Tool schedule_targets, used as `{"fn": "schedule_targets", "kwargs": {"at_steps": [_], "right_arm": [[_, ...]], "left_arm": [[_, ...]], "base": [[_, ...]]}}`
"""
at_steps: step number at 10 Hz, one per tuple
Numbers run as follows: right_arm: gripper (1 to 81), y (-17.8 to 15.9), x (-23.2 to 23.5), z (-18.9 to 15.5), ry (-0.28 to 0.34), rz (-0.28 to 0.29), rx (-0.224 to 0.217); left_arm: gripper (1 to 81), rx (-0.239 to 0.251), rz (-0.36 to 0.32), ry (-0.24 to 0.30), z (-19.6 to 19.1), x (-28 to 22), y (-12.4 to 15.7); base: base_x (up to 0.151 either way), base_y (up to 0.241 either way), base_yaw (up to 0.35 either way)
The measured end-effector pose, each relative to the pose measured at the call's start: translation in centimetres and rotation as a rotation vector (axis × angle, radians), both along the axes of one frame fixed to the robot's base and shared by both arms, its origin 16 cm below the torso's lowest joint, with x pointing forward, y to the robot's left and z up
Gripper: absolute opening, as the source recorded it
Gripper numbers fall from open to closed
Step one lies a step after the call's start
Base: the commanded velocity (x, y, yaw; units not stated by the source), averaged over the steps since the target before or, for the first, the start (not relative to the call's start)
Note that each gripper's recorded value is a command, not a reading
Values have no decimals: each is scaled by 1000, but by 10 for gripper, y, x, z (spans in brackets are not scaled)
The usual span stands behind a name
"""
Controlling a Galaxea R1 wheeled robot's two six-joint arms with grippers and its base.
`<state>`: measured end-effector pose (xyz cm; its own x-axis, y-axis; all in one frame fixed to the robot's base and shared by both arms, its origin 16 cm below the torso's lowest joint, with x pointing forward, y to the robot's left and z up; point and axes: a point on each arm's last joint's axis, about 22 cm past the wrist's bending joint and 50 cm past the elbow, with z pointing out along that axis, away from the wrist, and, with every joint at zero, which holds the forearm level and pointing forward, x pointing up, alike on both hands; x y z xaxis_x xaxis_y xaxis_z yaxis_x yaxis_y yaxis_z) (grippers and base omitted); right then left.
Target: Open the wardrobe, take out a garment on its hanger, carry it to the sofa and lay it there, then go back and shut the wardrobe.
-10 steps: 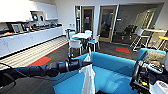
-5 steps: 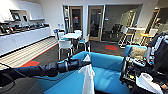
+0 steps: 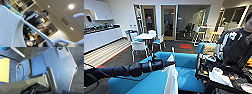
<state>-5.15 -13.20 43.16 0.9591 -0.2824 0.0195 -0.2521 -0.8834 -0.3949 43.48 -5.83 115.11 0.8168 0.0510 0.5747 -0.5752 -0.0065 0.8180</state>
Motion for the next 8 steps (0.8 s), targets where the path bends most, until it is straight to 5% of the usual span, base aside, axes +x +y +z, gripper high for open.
{"fn": "schedule_targets", "kwargs": {"at_steps": [8], "right_arm": [[811,1,4,0,-6,2,1]], "left_arm": [[10,6,5,18,-9,-1,2]], "base": [[10,0,0]]}}
